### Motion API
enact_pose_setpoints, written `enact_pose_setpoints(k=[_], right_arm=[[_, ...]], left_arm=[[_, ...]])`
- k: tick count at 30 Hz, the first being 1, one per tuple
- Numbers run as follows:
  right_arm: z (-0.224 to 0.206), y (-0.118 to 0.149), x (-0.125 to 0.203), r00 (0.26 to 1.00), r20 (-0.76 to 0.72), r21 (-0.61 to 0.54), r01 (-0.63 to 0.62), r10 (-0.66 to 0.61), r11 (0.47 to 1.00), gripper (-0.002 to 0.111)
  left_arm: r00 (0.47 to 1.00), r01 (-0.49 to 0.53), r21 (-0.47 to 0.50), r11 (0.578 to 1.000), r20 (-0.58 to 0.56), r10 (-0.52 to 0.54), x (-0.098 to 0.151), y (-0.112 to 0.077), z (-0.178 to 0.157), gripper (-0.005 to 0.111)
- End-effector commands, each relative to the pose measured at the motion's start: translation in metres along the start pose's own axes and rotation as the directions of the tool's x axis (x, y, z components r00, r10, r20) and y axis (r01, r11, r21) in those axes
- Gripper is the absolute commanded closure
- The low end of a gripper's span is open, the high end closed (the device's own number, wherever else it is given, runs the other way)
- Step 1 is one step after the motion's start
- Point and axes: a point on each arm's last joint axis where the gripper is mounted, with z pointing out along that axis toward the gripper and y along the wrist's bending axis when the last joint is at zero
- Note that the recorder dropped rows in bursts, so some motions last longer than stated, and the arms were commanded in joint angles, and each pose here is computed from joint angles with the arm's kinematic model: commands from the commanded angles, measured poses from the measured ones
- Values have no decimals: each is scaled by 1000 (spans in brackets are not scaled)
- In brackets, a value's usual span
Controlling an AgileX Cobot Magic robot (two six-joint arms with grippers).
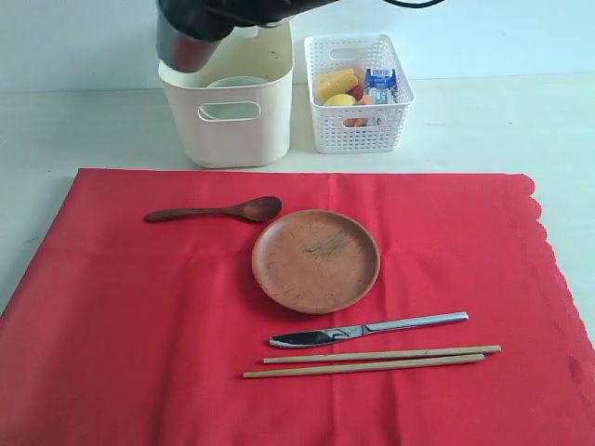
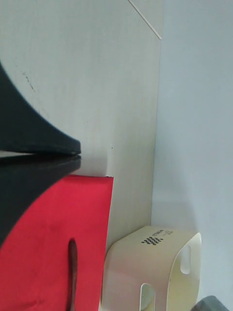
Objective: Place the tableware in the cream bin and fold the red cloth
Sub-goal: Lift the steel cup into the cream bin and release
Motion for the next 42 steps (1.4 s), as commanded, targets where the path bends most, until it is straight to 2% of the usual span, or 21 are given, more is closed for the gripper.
enact_pose_setpoints(k=[1, 9, 19, 24, 29, 32, 35, 42], right_arm=[[-8, -20, -14, 993, 106, 68, -66, 59, 995, 108], [2, -31, -8, 991, 129, 122, -60, 44, 991, 108], [27, -43, 18, 997, 59, 142, -54, 46, 988, 107], [28, -43, 20, 997, 54, 143, -54, 47, 988, 92], [28, -43, 20, 997, 54, 143, -54, 47, 988, 67], [28, -43, 20, 998, 51, 141, -54, 47, 989, 56], [28, -41, 21, 998, 33, 126, -53, 50, 991, 51], [23, -30, 27, 995, -84, 28, -53, 55, 998, 51]], left_arm=[[1000, 5, 8, 1000, 5, -5, 0, 0, 0, 104], [1000, 5, 8, 1000, 5, -5, 0, 0, 0, 104], [1000, 5, 8, 1000, 5, -5, 0, 0, 0, 104], [1000, 5, 8, 1000, 5, -5, 0, 0, 0, 104], [1000, 5, 8, 1000, 5, -5, 0, 0, 0, 104], [1000, 5, 8, 1000, 5, -5, 0, 0, 0, 104], [1000, 5, 8, 1000, 5, -5, 0, 0, 0, 104], [1000, 5, 8, 1000, 5, -5, 0, 0, 0, 104]])
